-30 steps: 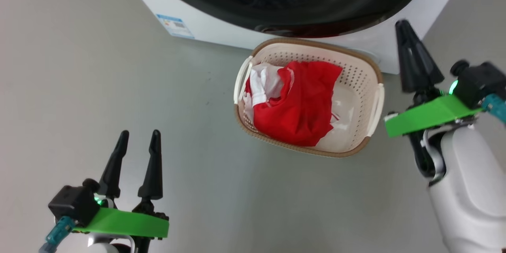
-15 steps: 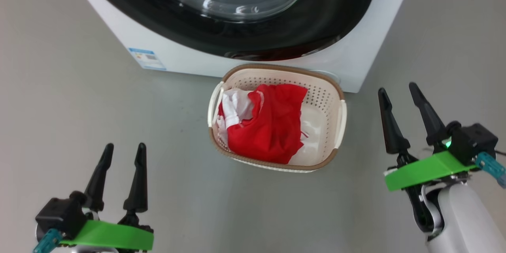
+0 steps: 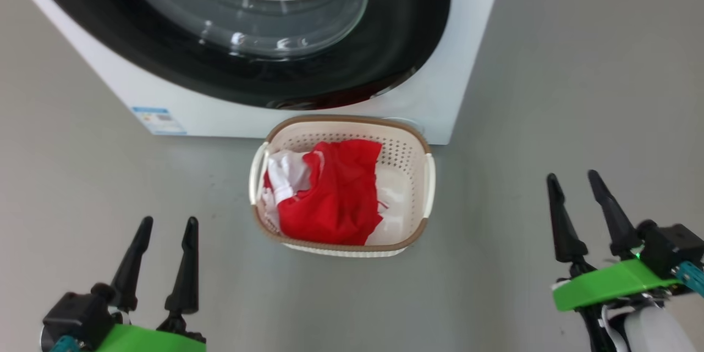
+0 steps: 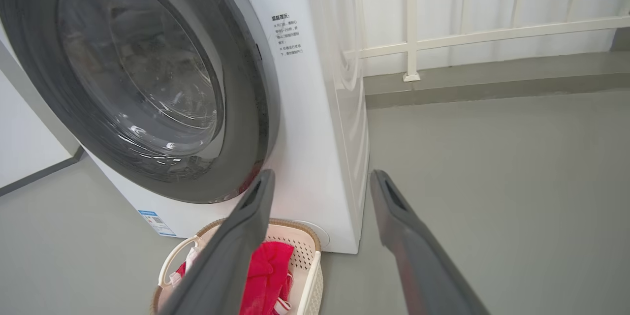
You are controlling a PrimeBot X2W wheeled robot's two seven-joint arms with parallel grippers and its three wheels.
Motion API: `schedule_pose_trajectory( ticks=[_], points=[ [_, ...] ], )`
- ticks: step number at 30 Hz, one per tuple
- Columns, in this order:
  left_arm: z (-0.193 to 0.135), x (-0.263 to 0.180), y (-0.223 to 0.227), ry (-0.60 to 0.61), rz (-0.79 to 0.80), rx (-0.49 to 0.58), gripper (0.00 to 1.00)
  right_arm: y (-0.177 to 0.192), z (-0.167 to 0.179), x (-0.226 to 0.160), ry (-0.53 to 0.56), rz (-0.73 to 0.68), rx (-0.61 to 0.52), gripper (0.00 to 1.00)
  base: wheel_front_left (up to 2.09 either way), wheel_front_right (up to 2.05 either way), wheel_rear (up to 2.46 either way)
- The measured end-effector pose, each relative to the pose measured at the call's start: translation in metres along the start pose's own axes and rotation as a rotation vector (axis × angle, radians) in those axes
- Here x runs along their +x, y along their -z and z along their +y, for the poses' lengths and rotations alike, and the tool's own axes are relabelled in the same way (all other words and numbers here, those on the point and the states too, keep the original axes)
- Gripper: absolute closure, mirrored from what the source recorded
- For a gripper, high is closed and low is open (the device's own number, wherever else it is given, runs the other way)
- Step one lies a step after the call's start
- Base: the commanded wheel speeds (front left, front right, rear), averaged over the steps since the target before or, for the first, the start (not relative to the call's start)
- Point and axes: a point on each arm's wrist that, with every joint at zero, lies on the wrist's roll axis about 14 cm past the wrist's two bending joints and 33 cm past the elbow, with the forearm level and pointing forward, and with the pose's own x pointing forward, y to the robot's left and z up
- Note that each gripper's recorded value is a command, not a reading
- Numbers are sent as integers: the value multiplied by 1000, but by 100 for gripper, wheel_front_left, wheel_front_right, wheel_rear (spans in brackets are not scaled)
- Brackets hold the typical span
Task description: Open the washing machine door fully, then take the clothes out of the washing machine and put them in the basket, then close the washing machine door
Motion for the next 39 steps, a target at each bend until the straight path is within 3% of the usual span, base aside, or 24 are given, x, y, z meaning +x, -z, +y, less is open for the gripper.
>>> schedule_pose_trajectory(
  ticks=[11,20,37,38,39],
  points=[
    [-26,1,7,90,22,-22,0,-10,-45,-42,144,-16,-19,0,0,0,0],
    [-39,5,6,134,18,-30,0,-10,-61,-67,212,-18,16,0,0,0,0],
    [-40,0,6,133,20,-52,0,-9,-62,-76,221,-17,25,0,0,0,0],
    [-40,-1,7,131,22,-54,100,-8,-61,-76,221,-15,26,100,0,0,0],
    [-40,-1,11,127,34,-57,100,-4,-61,-77,223,-3,30,100,0,0,0]
  ],
)
